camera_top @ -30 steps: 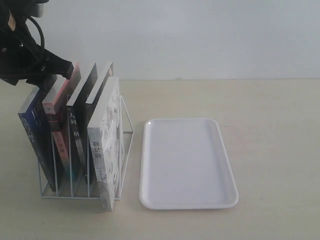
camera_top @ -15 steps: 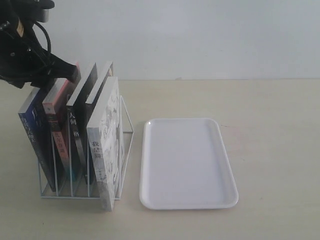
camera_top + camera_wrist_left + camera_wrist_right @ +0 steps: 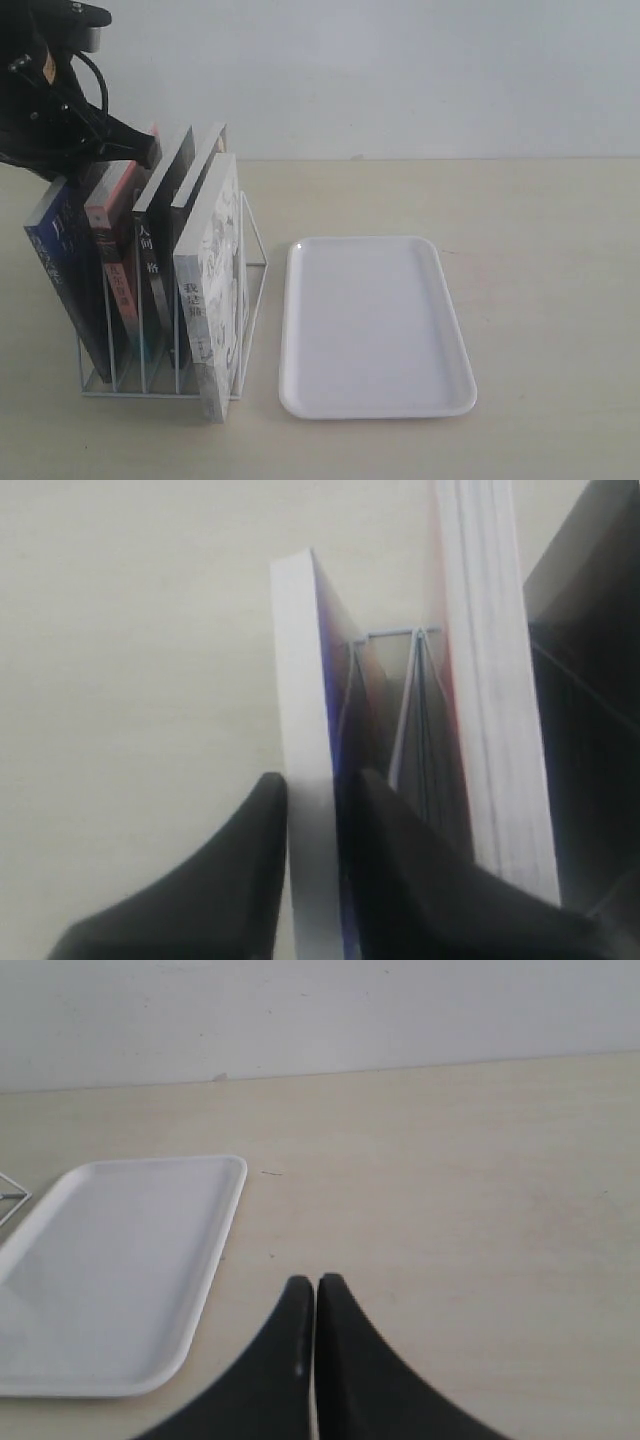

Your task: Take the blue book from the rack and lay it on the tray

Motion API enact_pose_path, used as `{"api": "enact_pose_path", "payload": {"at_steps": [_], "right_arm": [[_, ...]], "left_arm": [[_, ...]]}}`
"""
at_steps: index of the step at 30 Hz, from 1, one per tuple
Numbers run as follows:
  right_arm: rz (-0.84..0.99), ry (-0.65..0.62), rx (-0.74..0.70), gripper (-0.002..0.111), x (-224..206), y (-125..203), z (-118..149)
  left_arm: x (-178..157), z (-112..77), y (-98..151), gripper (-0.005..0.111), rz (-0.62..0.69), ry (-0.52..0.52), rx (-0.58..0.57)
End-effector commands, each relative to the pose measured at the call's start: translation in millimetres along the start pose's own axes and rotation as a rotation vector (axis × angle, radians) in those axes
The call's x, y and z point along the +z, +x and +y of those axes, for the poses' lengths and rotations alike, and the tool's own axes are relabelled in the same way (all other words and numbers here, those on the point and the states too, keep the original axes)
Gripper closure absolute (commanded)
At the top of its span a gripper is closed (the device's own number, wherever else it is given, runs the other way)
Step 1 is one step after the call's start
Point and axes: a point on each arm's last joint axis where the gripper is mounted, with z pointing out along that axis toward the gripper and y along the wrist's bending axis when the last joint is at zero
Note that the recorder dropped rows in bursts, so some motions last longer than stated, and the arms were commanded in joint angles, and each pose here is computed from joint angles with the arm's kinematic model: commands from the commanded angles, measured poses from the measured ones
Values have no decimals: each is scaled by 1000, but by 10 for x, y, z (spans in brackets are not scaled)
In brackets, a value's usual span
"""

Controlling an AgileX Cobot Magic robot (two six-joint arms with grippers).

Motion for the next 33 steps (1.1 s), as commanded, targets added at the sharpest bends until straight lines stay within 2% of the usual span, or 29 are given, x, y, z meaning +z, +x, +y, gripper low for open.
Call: {"api": "enact_pose_path", "payload": {"at_steps": [1,11,16,25,30,33], "right_arm": [[-13,5,-4,108,-5,-12,-3],[-13,5,-4,108,-5,-12,-3],[-13,5,-4,108,-5,-12,-3],[-13,5,-4,108,-5,-12,-3],[-13,5,-4,108,-5,-12,-3],[-13,5,-4,108,-5,-12,-3]], "left_arm": [[11,19,-7,95,-14,-16,-16],[5,17,-5,96,-12,-10,-29],[-136,73,-47,96,-30,-13,-51],[-651,288,-73,96,-168,26,-114],[-947,420,-19,98,-249,59,-151],[-1250,561,64,98,-341,97,-189]]}}
